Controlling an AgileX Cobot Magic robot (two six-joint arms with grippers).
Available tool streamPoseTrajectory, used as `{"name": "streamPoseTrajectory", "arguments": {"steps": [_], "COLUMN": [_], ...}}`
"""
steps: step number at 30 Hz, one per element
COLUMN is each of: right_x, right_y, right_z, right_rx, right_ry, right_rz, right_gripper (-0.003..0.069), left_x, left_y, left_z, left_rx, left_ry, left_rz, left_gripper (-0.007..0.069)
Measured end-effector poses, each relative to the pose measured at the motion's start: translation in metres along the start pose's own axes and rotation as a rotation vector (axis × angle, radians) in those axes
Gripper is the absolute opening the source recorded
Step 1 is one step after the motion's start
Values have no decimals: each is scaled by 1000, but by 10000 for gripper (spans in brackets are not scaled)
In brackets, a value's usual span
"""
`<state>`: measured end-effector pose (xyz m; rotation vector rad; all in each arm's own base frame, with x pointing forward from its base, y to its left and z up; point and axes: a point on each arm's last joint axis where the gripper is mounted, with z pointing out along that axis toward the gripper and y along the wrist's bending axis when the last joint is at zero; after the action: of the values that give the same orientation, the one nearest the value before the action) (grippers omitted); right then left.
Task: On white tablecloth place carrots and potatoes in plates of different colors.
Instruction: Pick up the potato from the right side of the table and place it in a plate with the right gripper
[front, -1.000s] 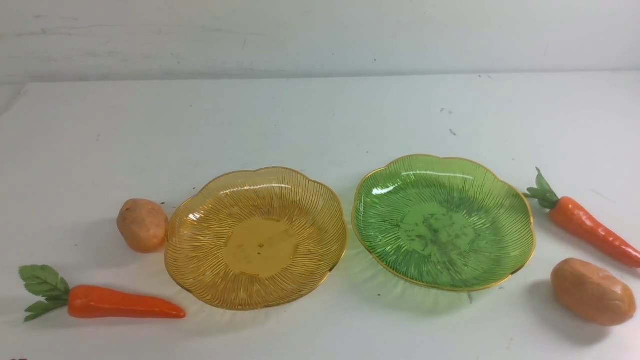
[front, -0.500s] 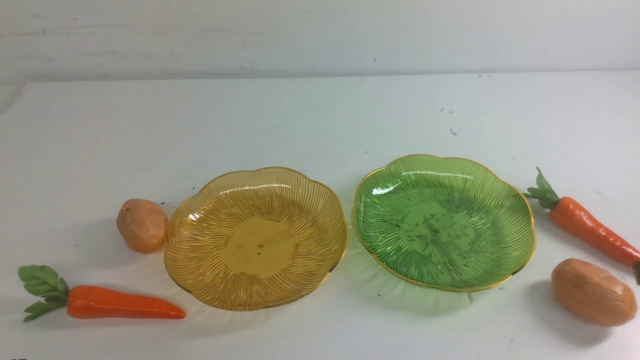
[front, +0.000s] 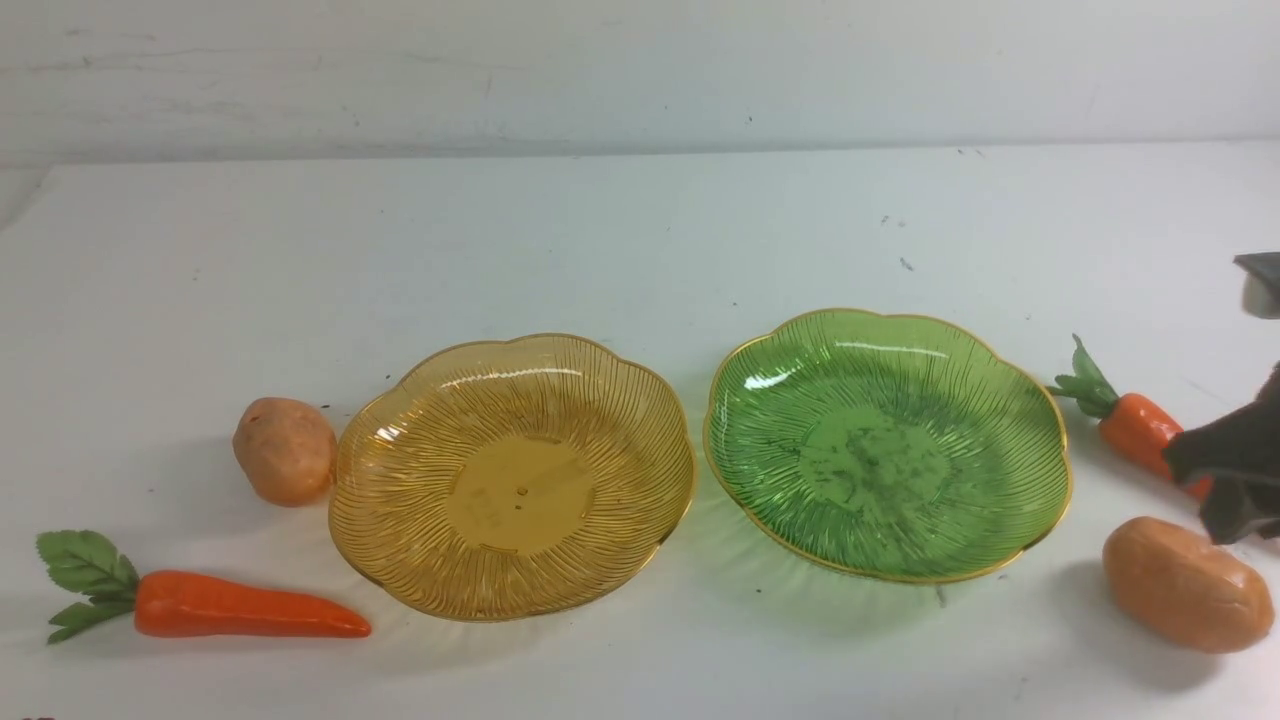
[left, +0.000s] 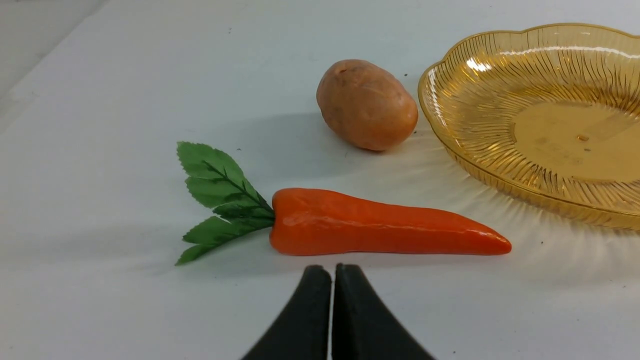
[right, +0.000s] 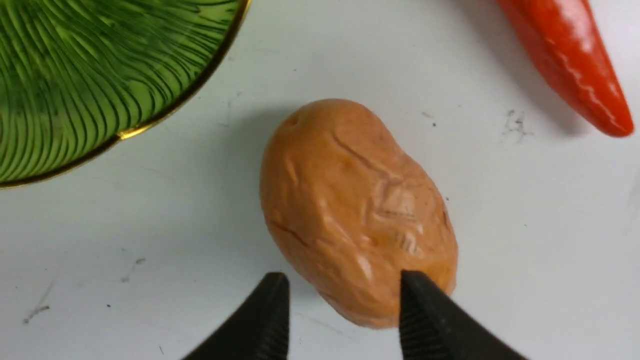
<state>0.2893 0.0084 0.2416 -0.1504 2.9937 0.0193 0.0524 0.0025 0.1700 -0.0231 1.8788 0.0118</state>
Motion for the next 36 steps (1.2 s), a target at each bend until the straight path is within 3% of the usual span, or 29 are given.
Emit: {"name": "streamPoseTrajectory", "arguments": {"steps": [5, 7, 9, 17, 21, 30, 36], "right_x": [-24, -32, -35, -31, -32, -45, -51], "right_y": [-4, -7, -8, -11, -11, -13, -8], "right_z": [27, 38, 49, 90, 90, 76, 19], "right_rx": [14, 33, 32, 29, 31, 65, 40], "right_ry": [67, 92, 129, 306, 309, 249, 62], "right_rz": [-60, -78, -97, -185, -186, -150, -33], "right_gripper": [596, 665, 685, 665, 488, 492, 492], "left_x": [0, 0, 0, 0, 0, 0, 0], "left_y": [0, 0, 0, 0, 0, 0, 0], "left_z": [0, 0, 0, 0, 0, 0, 0], "left_rx": [0, 0, 0, 0, 0, 0, 0], "left_ry": [0, 0, 0, 0, 0, 0, 0], "left_rz": [0, 0, 0, 0, 0, 0, 0], "left_gripper": [-3, -3, -3, -3, -3, -3, -3]}}
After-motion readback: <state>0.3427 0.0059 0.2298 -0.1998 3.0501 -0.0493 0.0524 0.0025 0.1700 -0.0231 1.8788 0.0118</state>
